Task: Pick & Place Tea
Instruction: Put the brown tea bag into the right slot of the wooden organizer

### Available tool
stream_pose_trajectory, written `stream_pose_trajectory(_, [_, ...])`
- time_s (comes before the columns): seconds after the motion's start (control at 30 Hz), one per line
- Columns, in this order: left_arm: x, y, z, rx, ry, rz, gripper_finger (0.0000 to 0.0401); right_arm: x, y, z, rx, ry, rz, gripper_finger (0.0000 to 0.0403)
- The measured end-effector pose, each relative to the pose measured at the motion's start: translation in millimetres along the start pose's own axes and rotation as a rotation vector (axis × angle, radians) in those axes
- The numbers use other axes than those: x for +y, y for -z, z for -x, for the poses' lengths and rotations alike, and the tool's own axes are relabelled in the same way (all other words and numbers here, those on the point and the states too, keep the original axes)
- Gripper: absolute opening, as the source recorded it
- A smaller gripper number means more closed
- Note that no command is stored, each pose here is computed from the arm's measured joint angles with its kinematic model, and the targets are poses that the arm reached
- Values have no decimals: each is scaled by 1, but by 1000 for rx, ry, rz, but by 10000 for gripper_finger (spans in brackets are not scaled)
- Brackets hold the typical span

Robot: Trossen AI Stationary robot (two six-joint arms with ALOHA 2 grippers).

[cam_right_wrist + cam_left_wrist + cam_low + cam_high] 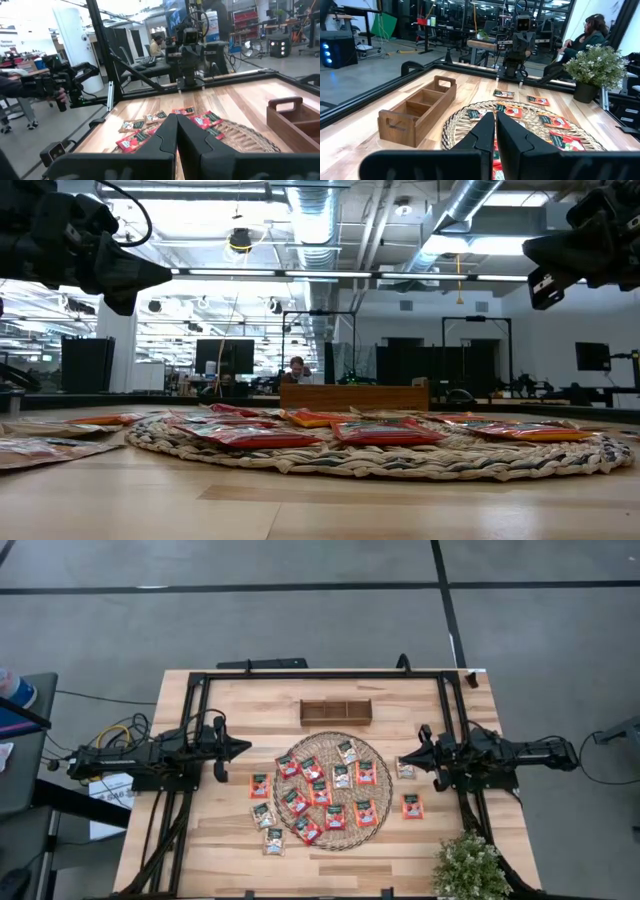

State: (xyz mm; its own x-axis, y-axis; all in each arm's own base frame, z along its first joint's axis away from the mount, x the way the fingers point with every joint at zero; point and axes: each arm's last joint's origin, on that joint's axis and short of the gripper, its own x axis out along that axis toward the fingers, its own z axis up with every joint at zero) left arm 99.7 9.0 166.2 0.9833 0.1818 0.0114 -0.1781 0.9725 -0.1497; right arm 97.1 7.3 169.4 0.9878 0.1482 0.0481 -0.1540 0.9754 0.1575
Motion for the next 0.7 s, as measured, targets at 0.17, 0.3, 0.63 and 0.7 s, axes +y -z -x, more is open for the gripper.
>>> stream_pose_trajectory(0.17, [0,0,0,-1,-2,2,9,0,0,0,0,0,-71,0])
stream_pose_trajectory(0.3, [0,0,0,-1,-3,2,9,0,0,0,0,1,-98,0])
stream_pose_trajectory(0.63, [0,0,0,-1,-5,2,9,1,-35,6,-119,92,-82,0])
stream_pose_trajectory(0.7, [0,0,0,-1,-5,2,9,5,-53,8,-146,88,-43,0])
